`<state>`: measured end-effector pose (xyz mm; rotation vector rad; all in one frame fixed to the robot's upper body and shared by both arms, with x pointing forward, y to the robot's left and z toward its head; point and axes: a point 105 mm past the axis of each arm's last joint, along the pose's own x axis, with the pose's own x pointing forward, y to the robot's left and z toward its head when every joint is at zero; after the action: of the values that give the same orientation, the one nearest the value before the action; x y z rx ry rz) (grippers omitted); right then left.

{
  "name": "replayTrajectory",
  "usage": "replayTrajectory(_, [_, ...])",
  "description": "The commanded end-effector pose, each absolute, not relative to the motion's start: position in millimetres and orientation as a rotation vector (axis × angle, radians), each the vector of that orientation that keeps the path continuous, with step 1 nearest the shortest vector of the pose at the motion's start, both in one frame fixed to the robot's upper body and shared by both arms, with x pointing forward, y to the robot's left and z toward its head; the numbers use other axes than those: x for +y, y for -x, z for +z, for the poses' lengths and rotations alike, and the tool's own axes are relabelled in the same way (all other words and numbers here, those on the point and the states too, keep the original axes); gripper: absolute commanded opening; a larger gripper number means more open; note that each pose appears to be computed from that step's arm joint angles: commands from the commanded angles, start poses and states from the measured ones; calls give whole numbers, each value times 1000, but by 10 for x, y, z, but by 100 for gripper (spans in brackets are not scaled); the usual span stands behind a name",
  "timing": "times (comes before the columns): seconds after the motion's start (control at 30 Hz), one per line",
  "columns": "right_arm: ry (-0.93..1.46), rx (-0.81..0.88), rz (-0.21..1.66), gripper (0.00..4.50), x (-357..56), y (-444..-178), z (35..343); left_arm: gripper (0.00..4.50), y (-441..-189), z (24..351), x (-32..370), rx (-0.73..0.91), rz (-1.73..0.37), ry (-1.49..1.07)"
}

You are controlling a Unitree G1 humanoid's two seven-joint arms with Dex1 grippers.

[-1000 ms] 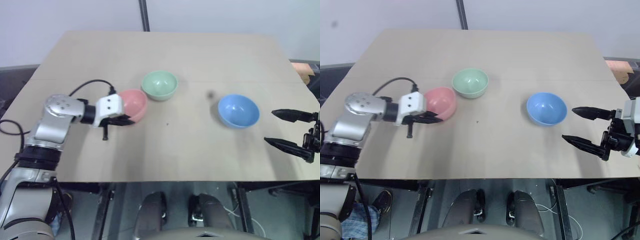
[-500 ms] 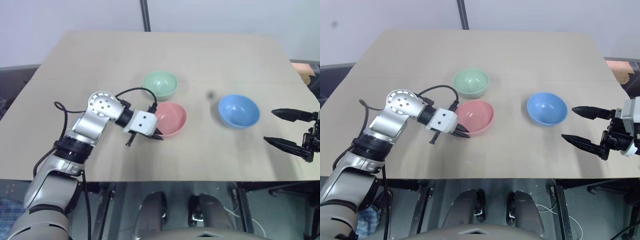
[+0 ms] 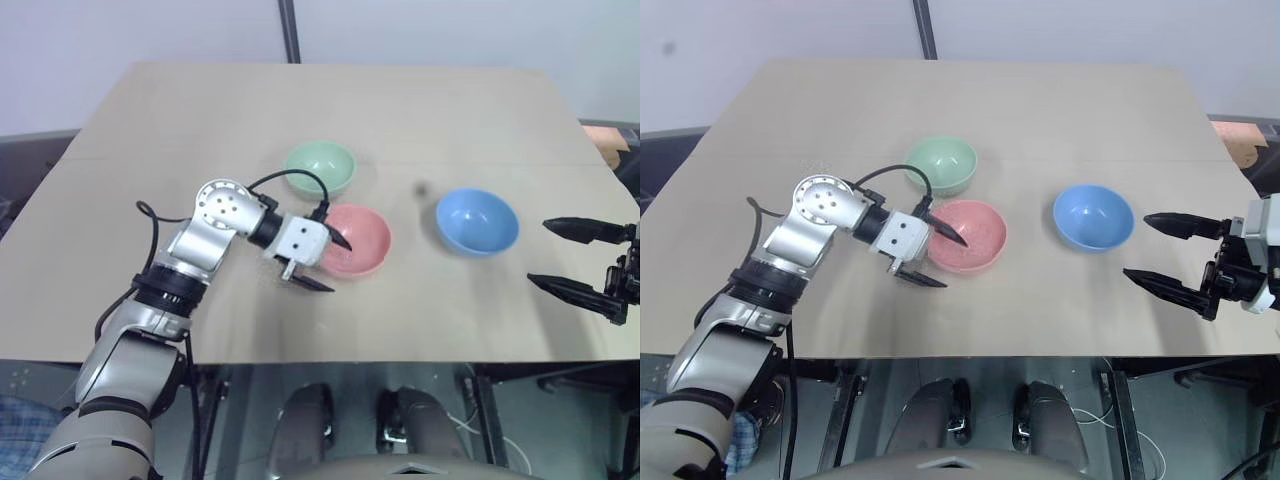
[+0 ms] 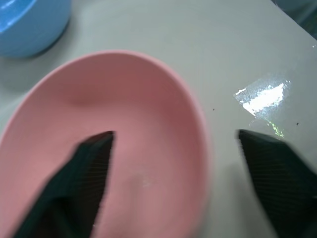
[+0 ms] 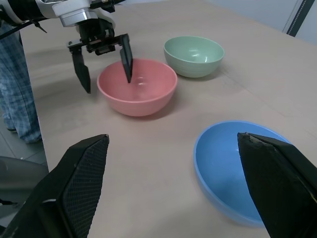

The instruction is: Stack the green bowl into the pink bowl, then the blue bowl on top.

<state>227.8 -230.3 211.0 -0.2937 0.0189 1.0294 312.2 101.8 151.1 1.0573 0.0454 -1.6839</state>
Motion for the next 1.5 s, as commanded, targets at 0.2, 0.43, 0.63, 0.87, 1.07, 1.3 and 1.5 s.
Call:
replayTrajectory(0.2, [327, -9, 1054, 450, -2269, -2284, 2204, 442, -3186, 1875, 1097, -38, -1560, -964])
replayTrajectory(0.43, [318, -26, 1073, 450, -2245, -2291, 2231, 442, -3547, 2329, 1276, -95, -1348, -957])
replayTrajectory(0.63, [321, -28, 1073, 450, -2243, -2303, 2230, 442, -3959, 2440, 1474, -66, -1181, -1087])
replayTrajectory(0.87, [335, -26, 1053, 450, -2277, -2274, 2251, 442, -4072, 2130, 1498, 69, -1210, -1246])
replayTrajectory(1.07, [342, -22, 1031, 450, -2305, -2234, 2258, 442, -4163, 2038, 1444, 95, -1174, -1307])
replayTrajectory(1.3, [355, -26, 1006, 450, -2338, -2218, 2287, 442, -4280, 1816, 1464, 169, -1095, -1447])
replayTrajectory(1.5, [359, -28, 999, 450, -2347, -2208, 2301, 388, -4313, 1736, 1440, 177, -1073, -1469])
